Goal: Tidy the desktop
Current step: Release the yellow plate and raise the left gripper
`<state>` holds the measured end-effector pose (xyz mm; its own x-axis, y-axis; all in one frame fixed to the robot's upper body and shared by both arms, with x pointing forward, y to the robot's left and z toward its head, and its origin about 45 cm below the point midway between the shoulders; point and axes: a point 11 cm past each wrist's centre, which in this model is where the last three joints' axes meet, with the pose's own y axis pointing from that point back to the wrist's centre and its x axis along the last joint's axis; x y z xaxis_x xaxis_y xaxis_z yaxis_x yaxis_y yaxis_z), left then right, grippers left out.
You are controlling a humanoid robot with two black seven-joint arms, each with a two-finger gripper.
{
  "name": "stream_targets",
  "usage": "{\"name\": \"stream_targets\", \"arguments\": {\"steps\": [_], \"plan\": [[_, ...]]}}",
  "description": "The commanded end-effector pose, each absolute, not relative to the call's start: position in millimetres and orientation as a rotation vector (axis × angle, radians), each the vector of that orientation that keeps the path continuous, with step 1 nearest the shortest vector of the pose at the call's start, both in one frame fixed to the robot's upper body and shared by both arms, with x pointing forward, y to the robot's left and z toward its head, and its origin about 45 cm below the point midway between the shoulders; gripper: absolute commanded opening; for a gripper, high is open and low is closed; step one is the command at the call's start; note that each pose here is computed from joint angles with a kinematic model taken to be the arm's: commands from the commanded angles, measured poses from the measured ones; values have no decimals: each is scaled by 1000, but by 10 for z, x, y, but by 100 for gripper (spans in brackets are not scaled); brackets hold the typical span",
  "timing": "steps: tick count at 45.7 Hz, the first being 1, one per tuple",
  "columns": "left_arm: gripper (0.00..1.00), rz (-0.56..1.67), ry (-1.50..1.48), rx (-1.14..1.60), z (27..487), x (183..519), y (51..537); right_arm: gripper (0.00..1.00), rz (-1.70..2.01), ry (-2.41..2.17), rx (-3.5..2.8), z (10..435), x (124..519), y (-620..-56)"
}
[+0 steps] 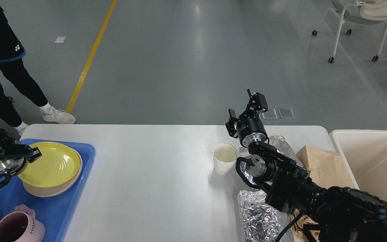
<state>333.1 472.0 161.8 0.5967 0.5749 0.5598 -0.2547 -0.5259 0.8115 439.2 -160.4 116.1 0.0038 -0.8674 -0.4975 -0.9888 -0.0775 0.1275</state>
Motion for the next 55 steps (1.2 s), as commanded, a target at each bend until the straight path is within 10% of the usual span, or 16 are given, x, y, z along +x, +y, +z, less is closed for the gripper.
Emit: {"name": "stream_targets", "arguments": {"steps": [1,25,55], "plan": [[91,1066,263,1848,1617,3335,4709,100,675,1936,-2022,1158,4391,-1605],[96,1033,278,1791,1723,3426,4607,100,673,1935,-2023,1165,4395,-1603],[97,1297,392,933,2563,4291,3836,100,672,1937,-2022,1166,4397,-1612]]}}
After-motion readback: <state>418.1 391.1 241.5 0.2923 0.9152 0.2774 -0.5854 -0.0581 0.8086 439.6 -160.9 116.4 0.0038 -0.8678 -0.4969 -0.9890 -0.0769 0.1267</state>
